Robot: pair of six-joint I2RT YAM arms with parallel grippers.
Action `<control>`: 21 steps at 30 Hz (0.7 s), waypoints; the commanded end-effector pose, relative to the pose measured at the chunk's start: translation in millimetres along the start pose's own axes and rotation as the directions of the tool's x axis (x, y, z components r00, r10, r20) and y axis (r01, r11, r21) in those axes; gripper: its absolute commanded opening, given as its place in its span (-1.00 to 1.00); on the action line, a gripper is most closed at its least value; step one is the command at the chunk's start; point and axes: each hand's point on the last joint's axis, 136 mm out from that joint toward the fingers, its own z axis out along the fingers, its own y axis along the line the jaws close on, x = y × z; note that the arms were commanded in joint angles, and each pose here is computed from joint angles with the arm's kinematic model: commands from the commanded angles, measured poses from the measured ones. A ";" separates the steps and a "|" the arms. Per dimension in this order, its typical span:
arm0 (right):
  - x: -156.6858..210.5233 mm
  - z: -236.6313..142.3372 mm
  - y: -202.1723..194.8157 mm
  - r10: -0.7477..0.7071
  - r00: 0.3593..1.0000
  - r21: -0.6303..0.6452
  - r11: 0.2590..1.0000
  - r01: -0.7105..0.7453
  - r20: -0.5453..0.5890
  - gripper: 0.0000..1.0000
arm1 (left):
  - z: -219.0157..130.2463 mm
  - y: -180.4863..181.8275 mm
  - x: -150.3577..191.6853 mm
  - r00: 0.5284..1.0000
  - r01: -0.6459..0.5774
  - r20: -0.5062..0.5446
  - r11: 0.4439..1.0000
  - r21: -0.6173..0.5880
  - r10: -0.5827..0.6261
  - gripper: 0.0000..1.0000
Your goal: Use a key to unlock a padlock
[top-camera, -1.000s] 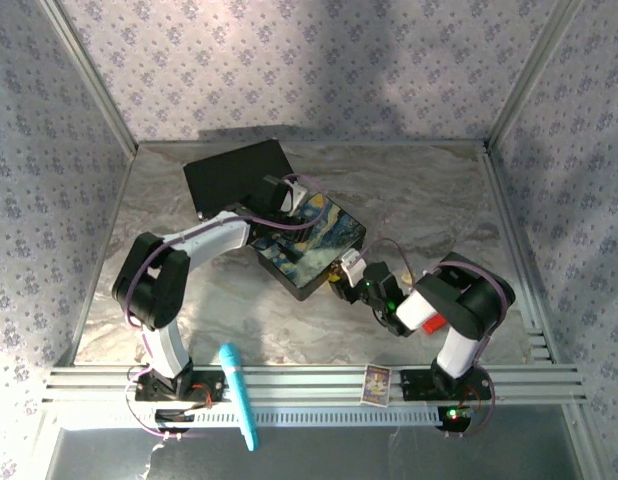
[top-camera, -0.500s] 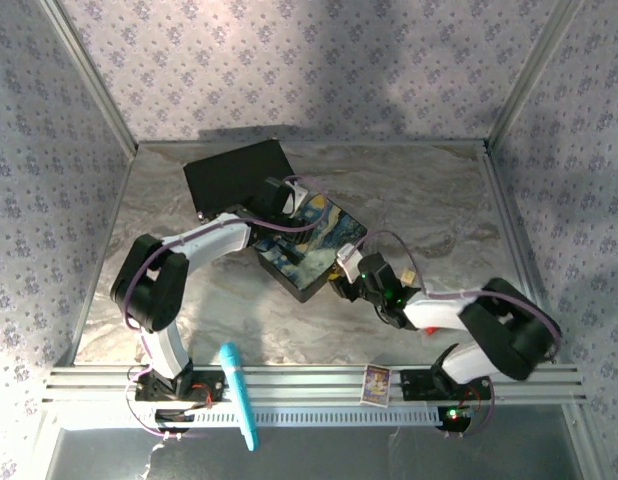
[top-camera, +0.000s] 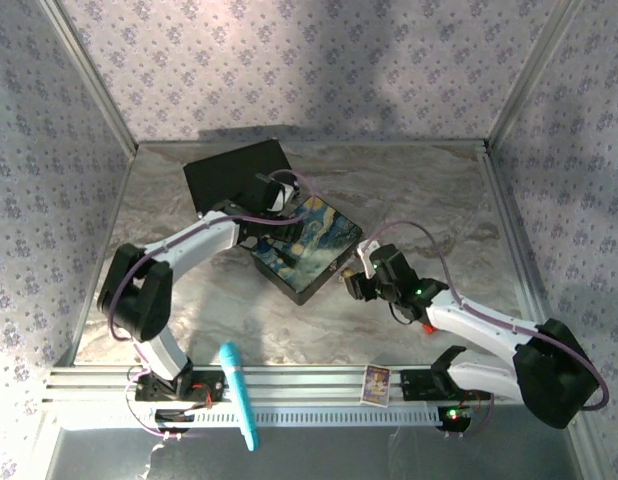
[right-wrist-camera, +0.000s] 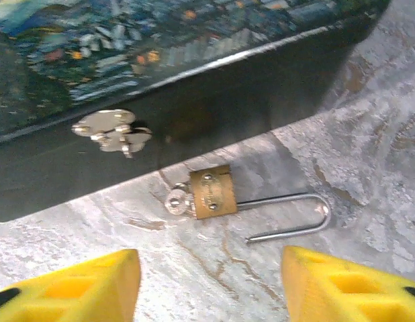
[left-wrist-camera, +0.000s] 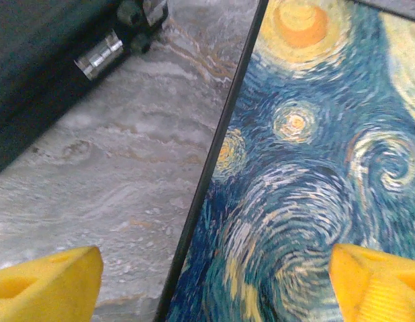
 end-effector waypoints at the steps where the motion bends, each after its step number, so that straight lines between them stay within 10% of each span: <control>1: -0.7 5.8 -8.1 0.202 0.977 0.024 0.979 -0.200 -0.068 0.30 | -31.2 3.2 -14.0 0.998 0.008 0.056 0.999 -0.036 -0.006 0.87; 13: -1.2 53.7 -11.5 0.403 0.896 0.212 0.907 -0.364 -0.184 0.08 | -87.4 -9.3 26.9 0.983 0.165 0.095 0.980 -0.111 -0.155 0.94; 16: 2.0 62.5 -5.7 0.431 0.886 0.208 0.895 -0.395 -0.171 0.05 | -89.8 -8.0 48.8 0.939 0.331 0.121 0.941 -0.062 -0.322 0.69; 21: 13.4 72.5 -3.5 0.430 0.879 0.237 0.894 -0.381 -0.206 0.05 | -66.1 -16.1 79.5 0.883 0.459 0.107 0.889 0.014 -0.457 0.82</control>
